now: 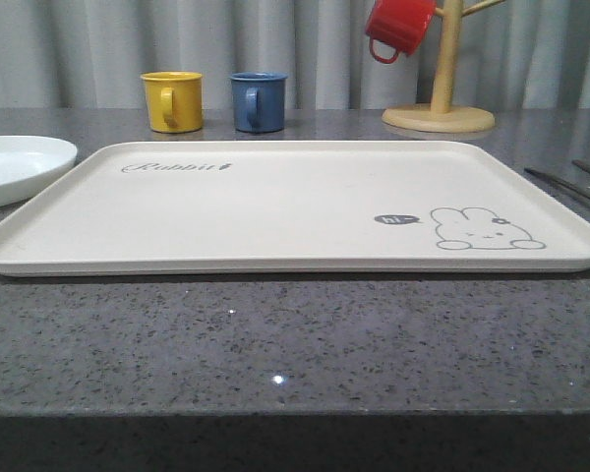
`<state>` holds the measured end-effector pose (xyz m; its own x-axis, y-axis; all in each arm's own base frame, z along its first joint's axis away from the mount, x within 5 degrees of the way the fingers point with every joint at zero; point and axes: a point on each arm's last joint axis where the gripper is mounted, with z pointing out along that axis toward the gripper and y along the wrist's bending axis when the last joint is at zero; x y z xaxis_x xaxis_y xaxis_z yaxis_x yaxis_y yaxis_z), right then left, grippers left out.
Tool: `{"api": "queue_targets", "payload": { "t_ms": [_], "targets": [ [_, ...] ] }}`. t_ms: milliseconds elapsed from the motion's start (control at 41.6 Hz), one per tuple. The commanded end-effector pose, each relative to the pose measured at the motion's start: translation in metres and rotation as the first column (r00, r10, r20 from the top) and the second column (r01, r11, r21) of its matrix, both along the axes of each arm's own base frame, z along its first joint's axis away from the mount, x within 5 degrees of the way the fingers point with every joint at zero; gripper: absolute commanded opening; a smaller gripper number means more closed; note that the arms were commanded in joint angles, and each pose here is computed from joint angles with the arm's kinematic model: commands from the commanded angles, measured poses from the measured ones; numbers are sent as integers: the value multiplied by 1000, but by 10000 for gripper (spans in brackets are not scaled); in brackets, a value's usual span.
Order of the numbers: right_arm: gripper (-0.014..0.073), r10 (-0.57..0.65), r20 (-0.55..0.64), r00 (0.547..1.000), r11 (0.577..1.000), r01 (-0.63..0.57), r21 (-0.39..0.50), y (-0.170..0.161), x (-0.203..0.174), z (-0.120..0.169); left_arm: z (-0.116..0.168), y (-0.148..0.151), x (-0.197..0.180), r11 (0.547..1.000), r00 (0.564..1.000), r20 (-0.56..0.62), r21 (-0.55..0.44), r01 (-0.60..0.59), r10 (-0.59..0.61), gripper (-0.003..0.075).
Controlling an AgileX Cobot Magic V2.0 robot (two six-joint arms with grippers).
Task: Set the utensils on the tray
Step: 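Grasp the white plate rim with the left gripper and lift it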
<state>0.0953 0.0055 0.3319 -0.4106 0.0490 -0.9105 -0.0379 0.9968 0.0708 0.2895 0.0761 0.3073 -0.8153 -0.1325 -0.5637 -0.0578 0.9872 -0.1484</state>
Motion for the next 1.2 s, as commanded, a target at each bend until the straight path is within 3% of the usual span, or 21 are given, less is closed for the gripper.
{"api": "queue_targets", "payload": {
  "t_ms": [0, 601, 673, 961, 1177],
  "targets": [
    [397, -4, 83, 997, 1000, 4, -4, 0, 4, 13, 12, 4, 17, 1000, 996, 85, -15, -20, 21, 461],
    [397, -4, 83, 997, 1000, 4, -4, 0, 4, 13, -37, 14, 57, 997, 1000, -24, -82, -1, -1, 437],
    [397, -4, 83, 997, 1000, 4, -4, 0, 4, 13, -39, 14, 57, 996, 1000, -30, -84, -1, -2, 395],
    [397, -4, 83, 997, 1000, 4, -4, 0, 4, 13, -39, 14, 57, 997, 1000, -29, -83, 0, -2, -16],
    [397, -4, 83, 997, 1000, 4, -4, 0, 4, 13, -19, 12, 50, 998, 1000, 25, -64, 3, -2, -18]
  ]
}}
